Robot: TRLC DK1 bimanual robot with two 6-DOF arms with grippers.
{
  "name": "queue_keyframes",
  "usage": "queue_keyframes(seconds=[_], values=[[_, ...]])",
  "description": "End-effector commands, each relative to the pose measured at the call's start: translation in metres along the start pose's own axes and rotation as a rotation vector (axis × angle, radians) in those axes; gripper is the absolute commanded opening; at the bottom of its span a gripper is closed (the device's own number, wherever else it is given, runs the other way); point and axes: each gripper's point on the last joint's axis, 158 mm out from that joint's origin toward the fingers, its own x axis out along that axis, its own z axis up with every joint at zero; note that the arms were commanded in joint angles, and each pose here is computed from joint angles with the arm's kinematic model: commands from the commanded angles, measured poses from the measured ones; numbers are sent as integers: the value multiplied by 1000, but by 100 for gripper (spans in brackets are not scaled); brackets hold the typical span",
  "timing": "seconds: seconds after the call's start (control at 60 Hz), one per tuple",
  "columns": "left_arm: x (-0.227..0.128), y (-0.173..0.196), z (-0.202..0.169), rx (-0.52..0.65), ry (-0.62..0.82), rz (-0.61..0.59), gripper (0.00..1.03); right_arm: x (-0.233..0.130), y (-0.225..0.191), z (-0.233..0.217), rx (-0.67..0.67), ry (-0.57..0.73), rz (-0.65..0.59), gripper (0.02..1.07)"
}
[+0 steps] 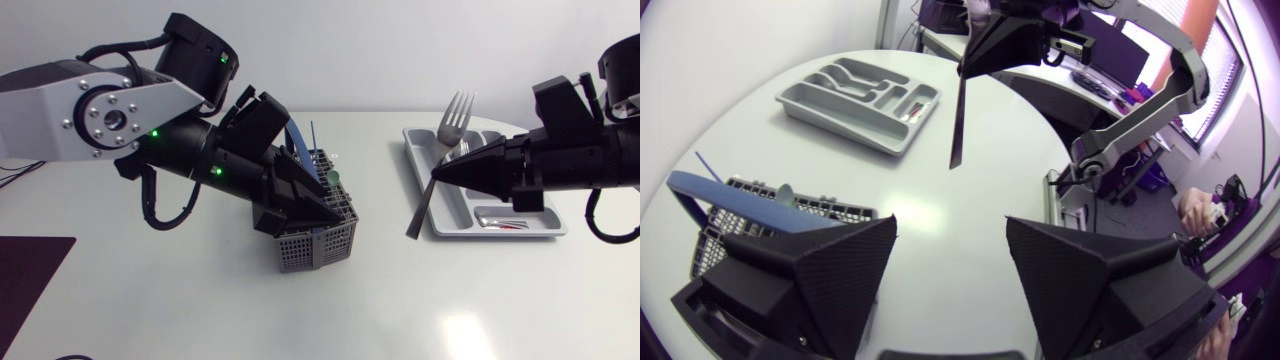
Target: Unload the cutlery basket into the drawer organizer.
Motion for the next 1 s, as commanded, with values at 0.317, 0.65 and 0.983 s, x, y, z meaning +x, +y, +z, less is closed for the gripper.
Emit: queue_keyframes(seconds=[0.317, 0.65, 0.983], values=[[-8, 41, 1, -22, 30, 226, 79, 1, -150, -6, 93, 147, -496, 8], [-31, 64, -3, -37, 28, 344, 79, 13, -235, -14, 204, 264, -699, 8], [-48, 76, -11, -57, 21, 388, 79, 3, -315, -32, 307, 407, -902, 8]])
